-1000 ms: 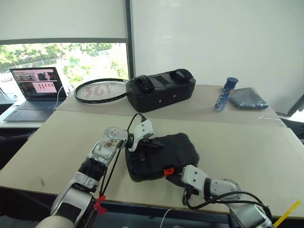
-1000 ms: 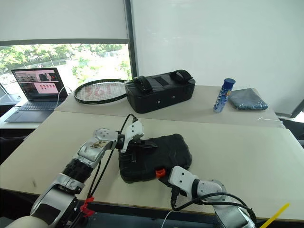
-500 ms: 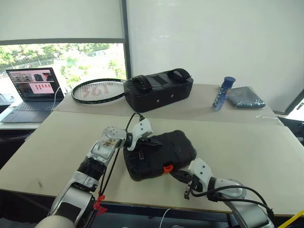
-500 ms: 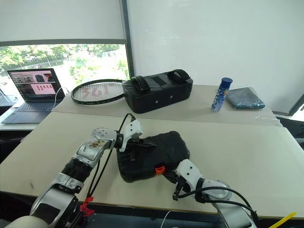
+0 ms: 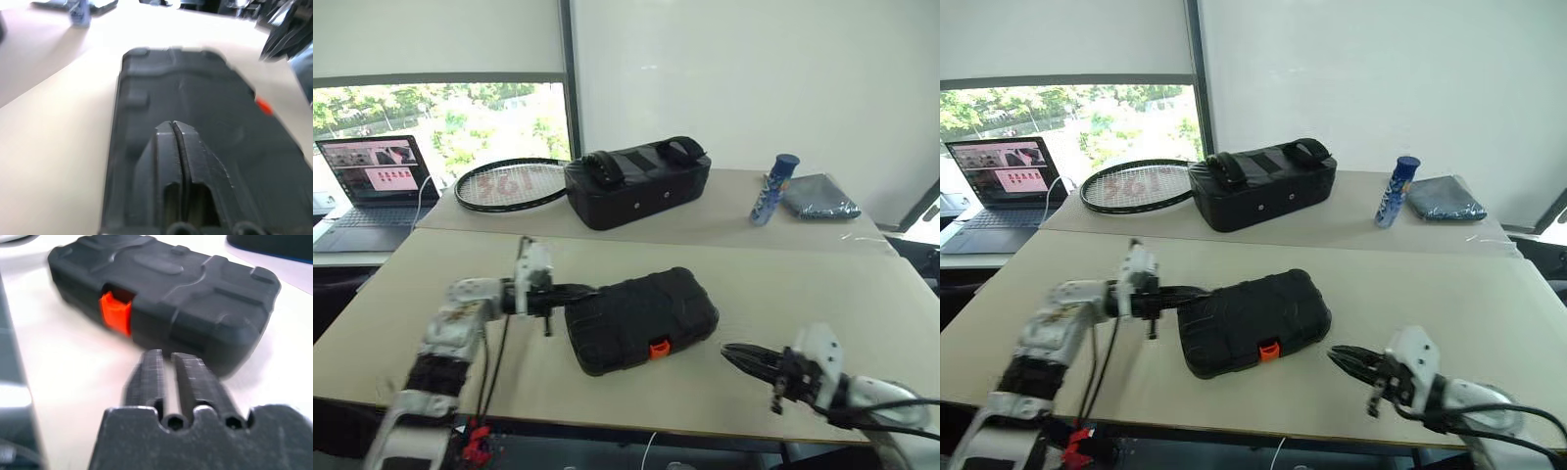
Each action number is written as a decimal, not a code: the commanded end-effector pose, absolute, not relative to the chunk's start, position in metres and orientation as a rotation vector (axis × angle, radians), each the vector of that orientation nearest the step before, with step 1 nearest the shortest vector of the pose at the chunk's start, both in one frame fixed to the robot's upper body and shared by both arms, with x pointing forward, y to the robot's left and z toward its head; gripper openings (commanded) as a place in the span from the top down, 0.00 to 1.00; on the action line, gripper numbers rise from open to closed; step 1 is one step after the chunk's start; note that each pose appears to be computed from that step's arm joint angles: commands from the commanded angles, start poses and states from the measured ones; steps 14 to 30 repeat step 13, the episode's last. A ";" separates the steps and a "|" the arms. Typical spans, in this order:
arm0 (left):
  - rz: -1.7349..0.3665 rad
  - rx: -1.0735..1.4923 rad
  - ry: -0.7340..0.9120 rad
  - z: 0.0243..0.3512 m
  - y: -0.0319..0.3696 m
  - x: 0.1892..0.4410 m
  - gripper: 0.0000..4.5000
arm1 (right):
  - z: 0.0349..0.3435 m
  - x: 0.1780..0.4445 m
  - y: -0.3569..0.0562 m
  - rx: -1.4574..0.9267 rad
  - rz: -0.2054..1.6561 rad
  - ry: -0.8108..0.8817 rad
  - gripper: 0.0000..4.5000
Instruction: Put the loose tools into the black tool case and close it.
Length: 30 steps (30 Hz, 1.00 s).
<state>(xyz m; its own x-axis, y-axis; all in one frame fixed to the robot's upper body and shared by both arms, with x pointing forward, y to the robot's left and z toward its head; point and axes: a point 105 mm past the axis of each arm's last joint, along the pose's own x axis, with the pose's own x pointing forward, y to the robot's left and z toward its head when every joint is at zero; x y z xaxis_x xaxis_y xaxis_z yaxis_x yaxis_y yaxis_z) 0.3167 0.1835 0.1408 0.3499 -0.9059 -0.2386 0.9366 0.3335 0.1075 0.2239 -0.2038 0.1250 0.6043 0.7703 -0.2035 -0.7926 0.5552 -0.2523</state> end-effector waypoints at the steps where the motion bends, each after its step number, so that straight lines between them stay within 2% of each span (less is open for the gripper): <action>1: -1.135 0.288 0.119 0.148 0.214 0.298 0.61 | 0.135 0.216 -0.232 -0.458 0.929 0.033 0.55; 4: -1.056 0.329 0.146 0.139 0.239 0.277 0.36 | 0.135 0.211 -0.248 -0.535 0.942 0.041 0.31; 8: -0.947 0.407 0.124 0.136 0.258 0.266 0.06 | 0.135 0.209 -0.263 -0.583 0.932 0.047 0.02; 12: -0.881 0.422 0.105 0.138 0.262 0.267 0.06 | 0.131 0.209 -0.269 -0.613 0.936 0.048 0.02; 30: -0.884 0.426 0.104 0.138 0.260 0.267 0.06 | 0.129 0.209 -0.268 -0.616 0.938 0.047 0.02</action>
